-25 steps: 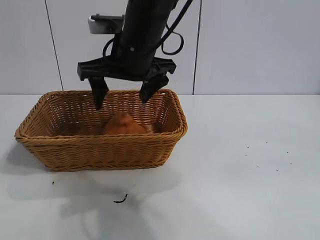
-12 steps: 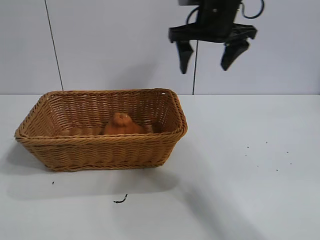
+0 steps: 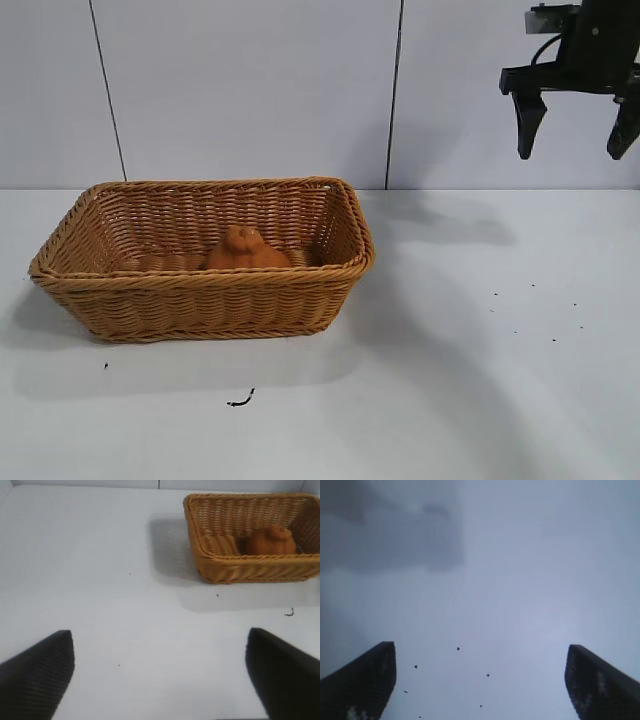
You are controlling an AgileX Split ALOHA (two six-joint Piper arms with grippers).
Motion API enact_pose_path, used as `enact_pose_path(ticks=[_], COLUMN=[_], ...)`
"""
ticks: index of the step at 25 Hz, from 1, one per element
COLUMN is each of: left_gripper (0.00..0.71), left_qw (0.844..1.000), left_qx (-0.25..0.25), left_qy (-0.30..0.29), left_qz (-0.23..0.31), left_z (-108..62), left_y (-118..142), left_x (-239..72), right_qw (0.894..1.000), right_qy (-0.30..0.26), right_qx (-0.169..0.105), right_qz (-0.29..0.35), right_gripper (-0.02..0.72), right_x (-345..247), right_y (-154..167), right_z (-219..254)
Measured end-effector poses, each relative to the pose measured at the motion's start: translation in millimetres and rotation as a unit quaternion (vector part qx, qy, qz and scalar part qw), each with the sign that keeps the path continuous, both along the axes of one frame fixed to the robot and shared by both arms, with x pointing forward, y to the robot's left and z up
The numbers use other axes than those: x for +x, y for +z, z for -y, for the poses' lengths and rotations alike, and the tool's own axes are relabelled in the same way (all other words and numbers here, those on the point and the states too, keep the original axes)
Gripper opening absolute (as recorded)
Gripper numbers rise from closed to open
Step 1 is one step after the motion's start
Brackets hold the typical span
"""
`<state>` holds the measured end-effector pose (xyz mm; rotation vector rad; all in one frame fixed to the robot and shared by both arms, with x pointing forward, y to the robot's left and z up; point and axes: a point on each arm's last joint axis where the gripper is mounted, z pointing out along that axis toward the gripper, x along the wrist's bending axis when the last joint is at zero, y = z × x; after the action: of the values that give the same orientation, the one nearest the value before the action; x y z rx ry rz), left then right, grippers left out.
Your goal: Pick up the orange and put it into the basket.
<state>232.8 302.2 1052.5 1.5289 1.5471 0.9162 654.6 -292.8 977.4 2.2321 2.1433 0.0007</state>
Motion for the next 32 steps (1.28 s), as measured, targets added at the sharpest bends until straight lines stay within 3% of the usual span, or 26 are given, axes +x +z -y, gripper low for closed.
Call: enact_pose_path(ticks=[7,10,16,19,21,26,29,32], left_gripper=[0.666,0.666,0.666,0.666,0.666,0.666,0.666,0.666], left_qw=[1.000,1.000,1.000,1.000,1.000,1.000,1.000,1.000], left_qx=[0.000,0.000,0.000,0.000,0.000,0.000,0.000,0.000], left_qy=[0.000,0.000,0.000,0.000,0.000,0.000,0.000,0.000], left_qz=[0.000,0.000,0.000,0.000,0.000,0.000,0.000,0.000], left_z=[0.0,0.0,0.0,0.0,0.0,0.0,0.0,0.0], left_y=[0.0,0.0,0.0,0.0,0.0,0.0,0.0,0.0], left_x=[0.0,0.0,0.0,0.0,0.0,0.0,0.0,0.0], right_qw=[0.998,0.998,0.999,0.993,0.983,0.938,0.919,0.892], right_qy=[0.015,0.016,0.017,0.021,0.026,0.036,0.038,0.038], right_qx=[0.006,0.010,0.012,0.012,0.011,0.007,0.005,0.005], right_qz=[-0.069,-0.054,0.037,0.118,0.182,0.344,0.392,0.451], right_gripper=[0.631,0.631,0.631,0.631,0.631,0.631,0.631,0.631], right_x=[-96.3,-143.4,-231.0,-272.3,-295.6,-350.5,-374.3,-393.5], right_y=[7.2,26.8,65.0,78.8,83.1,83.9,72.2,74.5], right_z=[0.7,1.2,2.7,3.5,4.0,5.2,5.6,5.8])
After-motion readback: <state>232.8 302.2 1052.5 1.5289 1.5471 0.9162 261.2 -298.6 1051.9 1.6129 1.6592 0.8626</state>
